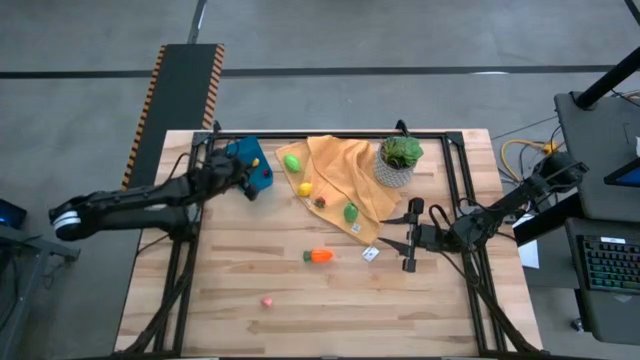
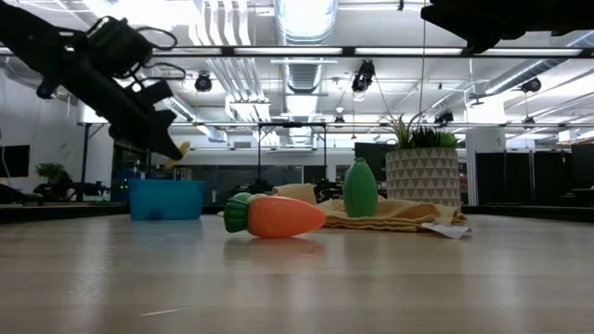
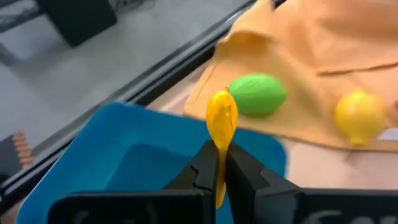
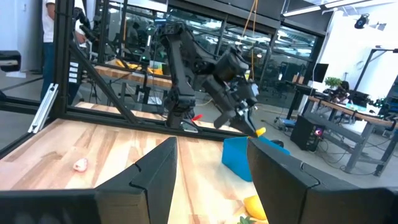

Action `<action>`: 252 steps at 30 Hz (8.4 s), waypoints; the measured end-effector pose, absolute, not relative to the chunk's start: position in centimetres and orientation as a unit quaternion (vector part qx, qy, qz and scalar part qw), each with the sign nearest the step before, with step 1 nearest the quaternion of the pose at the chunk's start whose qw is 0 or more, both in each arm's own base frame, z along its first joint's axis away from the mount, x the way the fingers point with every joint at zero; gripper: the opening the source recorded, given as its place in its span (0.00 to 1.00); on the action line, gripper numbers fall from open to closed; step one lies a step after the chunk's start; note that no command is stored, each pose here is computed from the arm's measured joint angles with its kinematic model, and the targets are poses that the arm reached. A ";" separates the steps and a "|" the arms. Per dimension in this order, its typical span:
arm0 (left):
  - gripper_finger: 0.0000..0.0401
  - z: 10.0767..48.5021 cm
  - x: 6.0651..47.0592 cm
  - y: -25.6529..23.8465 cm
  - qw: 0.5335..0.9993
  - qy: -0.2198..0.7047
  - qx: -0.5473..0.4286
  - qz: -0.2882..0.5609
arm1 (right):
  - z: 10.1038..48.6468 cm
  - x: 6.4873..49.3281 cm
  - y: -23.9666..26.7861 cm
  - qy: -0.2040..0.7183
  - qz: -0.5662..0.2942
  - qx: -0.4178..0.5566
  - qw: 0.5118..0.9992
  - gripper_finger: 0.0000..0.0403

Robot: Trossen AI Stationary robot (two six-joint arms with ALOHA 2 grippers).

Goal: Pick and placing Produce into tupperware
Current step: Put the yellow corn into the blue bin, then put the peach into the blue bin

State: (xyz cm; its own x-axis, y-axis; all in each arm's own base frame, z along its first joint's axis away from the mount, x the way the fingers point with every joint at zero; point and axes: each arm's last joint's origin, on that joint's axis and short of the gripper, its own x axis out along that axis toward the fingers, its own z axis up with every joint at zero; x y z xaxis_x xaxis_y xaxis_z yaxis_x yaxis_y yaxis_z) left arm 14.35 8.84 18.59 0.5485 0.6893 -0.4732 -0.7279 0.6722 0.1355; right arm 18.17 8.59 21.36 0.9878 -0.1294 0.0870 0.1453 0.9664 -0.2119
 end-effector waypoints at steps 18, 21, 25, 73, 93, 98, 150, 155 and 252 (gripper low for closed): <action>0.00 16.2 16.0 10.0 0.880 0.300 -0.064 0.362 | 21.3 18.2 8.6 -0.035 -0.069 -0.110 0.991 0.46; 0.00 16.0 16.0 10.1 0.879 0.306 -0.063 0.361 | 21.3 18.2 8.6 -0.035 -0.069 -0.110 0.991 0.46; 0.00 15.8 16.1 10.1 0.877 0.311 -0.063 0.361 | 21.3 18.2 8.6 -0.034 -0.069 -0.111 0.991 0.46; 0.24 18.3 15.5 9.3 0.918 0.237 -0.071 0.310 | 21.3 18.2 8.6 -0.032 -0.069 -0.112 0.991 0.46; 0.24 25.5 15.6 1.0 0.989 -0.013 -0.015 -0.144 | 21.3 18.2 8.6 -0.032 -0.069 -0.116 0.990 0.46; 0.24 27.6 15.3 -1.7 0.965 -0.057 0.019 -0.255 | 21.3 18.2 8.6 -0.032 -0.069 -0.116 0.990 0.46; 0.67 32.5 19.7 -9.1 0.942 0.313 0.039 -0.111 | 21.3 18.2 8.6 -0.032 -0.069 -0.116 0.990 0.46; 0.67 30.2 20.0 -10.7 0.912 0.395 0.040 -0.108 | 21.3 18.2 8.6 -0.032 -0.069 -0.116 0.990 0.46; 0.06 15.6 25.4 -18.8 0.804 0.582 0.043 -0.112 | 21.1 18.2 8.6 -0.028 -0.068 -0.118 0.990 0.46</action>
State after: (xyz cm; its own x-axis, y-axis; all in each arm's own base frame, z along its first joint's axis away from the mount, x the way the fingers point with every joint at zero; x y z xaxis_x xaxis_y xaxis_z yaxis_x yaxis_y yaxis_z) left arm 25.39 -18.77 15.56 0.2969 -0.1308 -0.9459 0.2308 0.9710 -0.0619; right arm 18.17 8.58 21.14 0.9891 -0.1290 0.0716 0.1423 0.9626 -0.2305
